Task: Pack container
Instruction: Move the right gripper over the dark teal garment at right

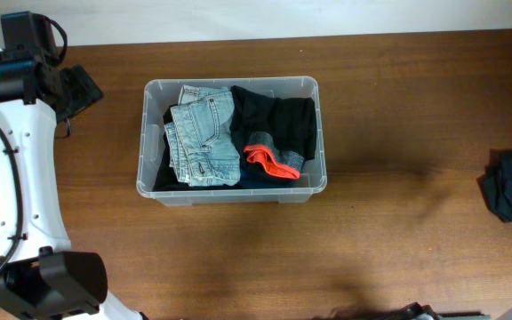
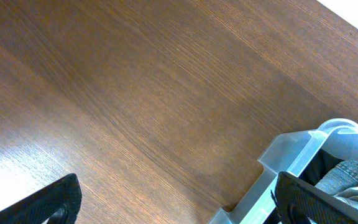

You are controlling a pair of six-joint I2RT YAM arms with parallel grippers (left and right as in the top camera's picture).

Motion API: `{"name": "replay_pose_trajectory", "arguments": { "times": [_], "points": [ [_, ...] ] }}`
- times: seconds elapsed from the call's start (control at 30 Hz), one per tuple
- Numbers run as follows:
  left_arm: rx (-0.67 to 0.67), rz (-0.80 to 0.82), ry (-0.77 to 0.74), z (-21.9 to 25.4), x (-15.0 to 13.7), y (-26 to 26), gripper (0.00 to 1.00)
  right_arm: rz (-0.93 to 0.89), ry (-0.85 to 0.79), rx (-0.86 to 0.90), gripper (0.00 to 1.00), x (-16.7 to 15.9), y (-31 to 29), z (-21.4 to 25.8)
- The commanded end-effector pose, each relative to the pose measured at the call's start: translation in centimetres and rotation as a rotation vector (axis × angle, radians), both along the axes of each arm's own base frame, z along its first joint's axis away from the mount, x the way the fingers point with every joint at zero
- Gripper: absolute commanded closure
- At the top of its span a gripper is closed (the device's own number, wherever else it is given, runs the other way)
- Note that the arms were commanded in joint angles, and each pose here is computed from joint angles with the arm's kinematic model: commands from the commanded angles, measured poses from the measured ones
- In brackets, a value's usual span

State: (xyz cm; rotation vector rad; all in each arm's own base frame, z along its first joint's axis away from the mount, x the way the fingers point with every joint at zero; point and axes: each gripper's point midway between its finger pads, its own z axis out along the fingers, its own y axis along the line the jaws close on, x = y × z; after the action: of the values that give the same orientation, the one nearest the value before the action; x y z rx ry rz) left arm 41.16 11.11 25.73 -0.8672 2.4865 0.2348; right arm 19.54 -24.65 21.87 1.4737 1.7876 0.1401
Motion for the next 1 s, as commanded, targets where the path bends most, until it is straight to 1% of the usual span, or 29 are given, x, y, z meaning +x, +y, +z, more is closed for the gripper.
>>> {"name": "replay_pose_trajectory", "arguments": {
  "times": [0.0, 0.13, 0.23, 0.43, 0.53, 0.8, 0.97],
  "points": [
    [0.004, 0.011, -0.027, 1.0, -0.3, 0.1, 0.0, 0.087, -0.041, 0.085, 0.01, 1.8, 0.0, -1.9],
    [0.003, 0.011, -0.027, 1.0, -0.3, 0.1, 0.01, 0.09, -0.048, 0.2, 0.01, 2.3, -1.2, -5.0],
    [0.003, 0.011, -0.027, 1.0, -0.3, 0.1, 0.01, 0.083, -0.073, 0.245, 0.01, 2.2, -2.1, -6.1],
    [0.003, 0.011, -0.027, 1.0, -0.3, 0.1, 0.01, 0.021, -0.068, 0.289, 0.01, 0.7, -3.6, -7.7],
    [0.003, 0.011, -0.027, 1.0, -0.3, 0.1, 0.0, 0.062, -0.104, 0.288, 0.01, 1.3, -4.1, -8.1],
    [0.003, 0.011, -0.027, 1.0, -0.3, 0.1, 0.01, 0.047, -0.103, 0.357, 0.01, 1.3, -5.2, -11.1],
    [0.003, 0.011, -0.027, 1.0, -0.3, 0.1, 0.01, 0.07, -0.107, 0.337, 0.01, 1.2, -6.1, -12.2]
  ]
}}
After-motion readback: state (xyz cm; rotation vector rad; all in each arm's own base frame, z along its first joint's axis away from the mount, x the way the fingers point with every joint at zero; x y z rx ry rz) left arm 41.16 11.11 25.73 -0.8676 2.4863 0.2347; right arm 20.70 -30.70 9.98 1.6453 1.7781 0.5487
